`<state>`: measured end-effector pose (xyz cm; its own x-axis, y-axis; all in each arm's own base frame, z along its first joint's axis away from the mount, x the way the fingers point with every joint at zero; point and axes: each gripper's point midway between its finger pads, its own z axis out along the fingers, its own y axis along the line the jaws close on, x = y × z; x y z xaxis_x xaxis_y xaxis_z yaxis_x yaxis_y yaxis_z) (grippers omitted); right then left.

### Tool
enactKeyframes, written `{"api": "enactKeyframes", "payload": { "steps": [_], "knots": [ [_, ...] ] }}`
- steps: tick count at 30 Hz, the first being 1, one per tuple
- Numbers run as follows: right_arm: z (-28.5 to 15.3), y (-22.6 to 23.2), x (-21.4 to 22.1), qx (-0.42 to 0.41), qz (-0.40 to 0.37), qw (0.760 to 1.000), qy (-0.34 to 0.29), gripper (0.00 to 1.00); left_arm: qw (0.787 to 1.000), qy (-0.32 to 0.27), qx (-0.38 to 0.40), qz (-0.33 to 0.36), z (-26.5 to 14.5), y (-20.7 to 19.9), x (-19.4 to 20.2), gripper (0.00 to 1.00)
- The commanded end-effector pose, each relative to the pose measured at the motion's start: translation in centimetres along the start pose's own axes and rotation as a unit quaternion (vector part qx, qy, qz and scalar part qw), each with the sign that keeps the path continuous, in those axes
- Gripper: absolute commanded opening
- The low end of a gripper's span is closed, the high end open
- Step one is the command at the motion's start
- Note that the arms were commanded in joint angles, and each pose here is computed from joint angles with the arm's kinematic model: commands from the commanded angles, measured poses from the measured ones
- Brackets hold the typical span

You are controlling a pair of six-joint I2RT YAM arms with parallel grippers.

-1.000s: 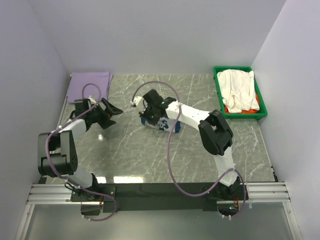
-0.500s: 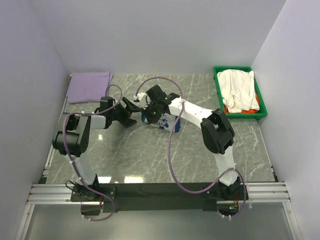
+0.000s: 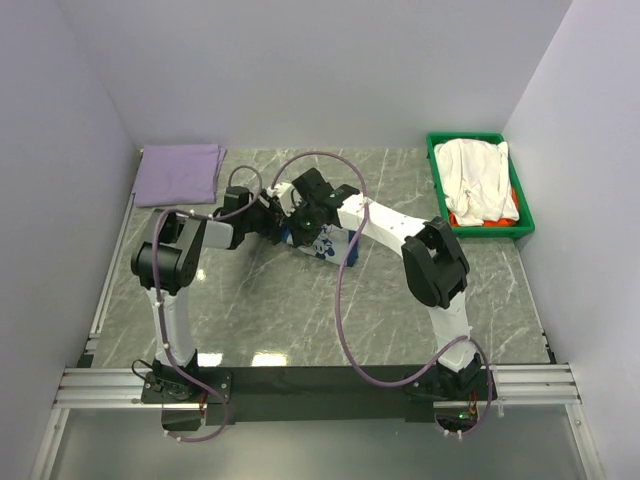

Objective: Fold and stack the t-shirts
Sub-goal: Neatly place the folded tshirt to the corner

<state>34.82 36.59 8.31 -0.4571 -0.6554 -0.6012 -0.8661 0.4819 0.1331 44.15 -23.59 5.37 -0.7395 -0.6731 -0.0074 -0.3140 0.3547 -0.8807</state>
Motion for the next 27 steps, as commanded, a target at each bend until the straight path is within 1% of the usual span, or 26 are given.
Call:
{"api": "enactKeyframes", "payload": {
  "steps": [1,2,3,4,6,11,13,16,17,18,19,20,21,22,23,24,25,26,27],
  "knots": [
    [-1.4,0.5,-3.2,-0.002,0.001,0.999,-0.047,0.0,1.0,-0.025,-0.006,-0.006,1.7,0.3,-1.2,0.72],
    [-1.4,0.3,-3.4,0.0,0.003,0.999,-0.05,0.0,0.999,-0.029,-0.013,-0.008,2.0,0.6,-1.3,0.62],
    [-1.3,0.2,-3.5,0.004,0.01,0.999,-0.052,0.0,0.999,-0.037,-0.02,-0.012,2.5,0.9,-1.7,0.58],
    [-1.3,0.0,-3.6,0.006,0.014,0.998,-0.054,0.0,0.999,-0.041,-0.022,-0.014,2.7,1.1,-1.9,0.56],
    [-1.3,-0.3,-3.9,0.007,0.021,0.998,-0.059,0.0,0.998,-0.05,-0.029,-0.021,3.2,1.8,-2.3,0.59],
    [-1.4,-0.2,-3.8,-0.008,0.029,0.998,-0.063,0.0,0.998,-0.063,-0.022,-0.006,4.2,1.4,-3.1,0.62],
    [-1.3,-0.2,-3.7,-0.008,0.03,0.997,-0.064,0.0,0.998,-0.062,-0.022,-0.001,4.8,1.1,-3.3,0.62],
    [-1.4,-0.4,-4.0,-0.008,0.036,0.997,-0.07,0.0,0.998,-0.062,-0.027,0.004,5.3,1.2,-3.5,0.57],
    [-1.5,-0.3,-4.5,-0.009,0.037,0.996,-0.076,0.0,0.997,-0.066,-0.03,0.008,5.4,1.2,-3.8,0.5],
    [-1.5,-0.5,-4.6,-0.008,0.039,0.996,-0.078,0.0,0.996,-0.073,-0.028,0.039,5.8,0.3,-4.6,0.42],
    [-1.4,-0.5,-4.9,-0.01,0.039,0.996,-0.08,0.0,0.994,-0.064,-0.076,0.042,5.8,1.8,-4.4,0.29],
    [-1.8,-0.5,-5.7,-0.01,0.039,0.995,-0.087,0.0,0.991,-0.08,-0.088,0.061,5.9,1.5,-5.3,0.11],
    [-1.5,-0.8,-5.6,-0.008,0.044,0.996,-0.081,0.0,0.986,-0.091,-0.077,0.115,5.8,-0.5,-6.4,0.08],
    [-2.0,-1.2,-6.3,-0.001,0.048,0.995,-0.084,0.07,0.981,-0.101,-0.08,0.145,5.8,-1.5,-7.2,0.06],
    [-2.2,-2.0,-6.3,0.011,0.062,0.994,-0.084,0.14,0.975,-0.106,-0.114,0.161,5.3,-1.0,-7.8,0.01],
    [-2.9,-3.2,-6.5,0.021,0.075,0.993,-0.089,0.25,0.964,-0.121,-0.108,0.209,4.9,-2.7,-9.2,0.01],
    [-3.3,-3.9,-6.4,0.026,0.085,0.992,-0.09,0.45,0.959,-0.129,-0.109,0.229,4.6,-3.4,-9.8,0.01],
    [-3.8,-4.6,-6.3,0.034,0.093,0.991,-0.094,0.58,0.949,-0.137,-0.115,0.259,3.8,-3.8,-10.9,0.01],
    [-5.0,-5.3,-6.5,0.047,0.095,0.989,-0.102,0.66,0.942,-0.152,-0.108,0.279,3.5,-5.1,-12.0,0.01]
  ]
}}
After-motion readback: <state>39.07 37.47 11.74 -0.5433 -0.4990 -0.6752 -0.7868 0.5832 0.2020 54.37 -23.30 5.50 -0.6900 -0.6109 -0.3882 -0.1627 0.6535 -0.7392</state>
